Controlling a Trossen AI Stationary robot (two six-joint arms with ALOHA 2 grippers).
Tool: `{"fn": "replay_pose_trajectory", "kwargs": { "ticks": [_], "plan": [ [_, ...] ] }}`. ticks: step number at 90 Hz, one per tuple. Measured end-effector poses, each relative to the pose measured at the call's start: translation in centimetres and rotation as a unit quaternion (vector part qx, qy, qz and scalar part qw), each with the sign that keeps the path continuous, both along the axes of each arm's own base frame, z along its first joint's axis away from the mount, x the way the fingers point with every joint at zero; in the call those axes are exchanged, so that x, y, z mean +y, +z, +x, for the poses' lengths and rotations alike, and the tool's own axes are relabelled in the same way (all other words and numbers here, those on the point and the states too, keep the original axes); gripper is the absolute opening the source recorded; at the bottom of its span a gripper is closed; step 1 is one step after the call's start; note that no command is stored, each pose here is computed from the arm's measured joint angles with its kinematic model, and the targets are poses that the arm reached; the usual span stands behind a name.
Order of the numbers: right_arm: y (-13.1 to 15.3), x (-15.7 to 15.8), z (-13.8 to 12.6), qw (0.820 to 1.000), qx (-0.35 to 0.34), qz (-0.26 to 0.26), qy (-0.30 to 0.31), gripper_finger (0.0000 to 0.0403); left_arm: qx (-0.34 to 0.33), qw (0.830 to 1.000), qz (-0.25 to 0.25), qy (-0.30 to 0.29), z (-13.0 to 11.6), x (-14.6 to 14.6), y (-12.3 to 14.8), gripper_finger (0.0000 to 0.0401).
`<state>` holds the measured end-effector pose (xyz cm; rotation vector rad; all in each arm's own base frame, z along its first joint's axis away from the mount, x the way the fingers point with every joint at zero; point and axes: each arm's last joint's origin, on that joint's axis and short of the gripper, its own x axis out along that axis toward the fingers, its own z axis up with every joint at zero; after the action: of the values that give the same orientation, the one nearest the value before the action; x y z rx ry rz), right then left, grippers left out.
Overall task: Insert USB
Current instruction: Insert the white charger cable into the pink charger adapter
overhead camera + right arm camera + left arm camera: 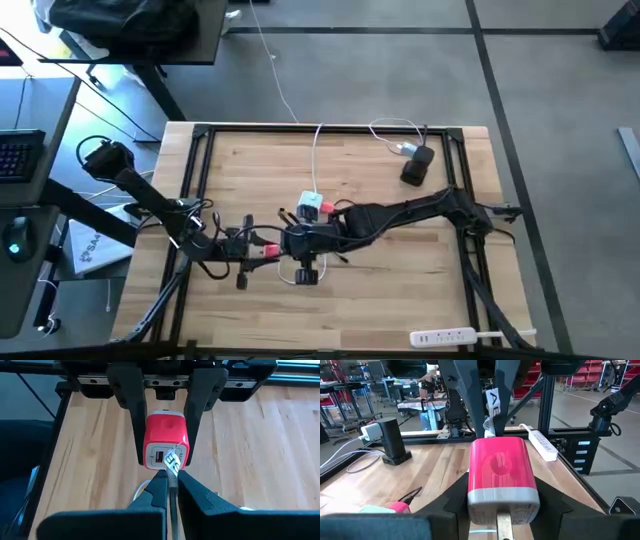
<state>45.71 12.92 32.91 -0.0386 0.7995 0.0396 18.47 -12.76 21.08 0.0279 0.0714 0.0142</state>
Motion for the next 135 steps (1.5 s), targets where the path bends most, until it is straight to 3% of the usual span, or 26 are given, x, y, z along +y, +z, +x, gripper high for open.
{"fn": "replay_pose_trajectory", "kwargs": {
  "ticks": [53,78,122,135],
  "plan": [
    [0.1,0.1,0.2,1.000,-0.010,0.010,0.014,0.0000,-0.001,1.000,-0.003,-0.020,0.0,-0.1,0.1,0.0120],
    [-1.7,0.5,1.5,1.000,-0.010,0.004,0.019,0.0000,0.016,1.000,0.001,-0.021,0.1,0.0,-0.5,0.0120],
    [-1.9,-0.3,2.0,1.000,-0.018,-0.001,0.006,0.0001,0.032,0.999,-0.003,0.005,0.7,0.3,-1.3,0.0120],
    [-2.0,-0.3,1.8,0.999,-0.009,-0.020,0.024,0.0019,0.034,0.999,-0.006,0.006,0.8,0.3,-1.3,0.0120]
  ]
}}
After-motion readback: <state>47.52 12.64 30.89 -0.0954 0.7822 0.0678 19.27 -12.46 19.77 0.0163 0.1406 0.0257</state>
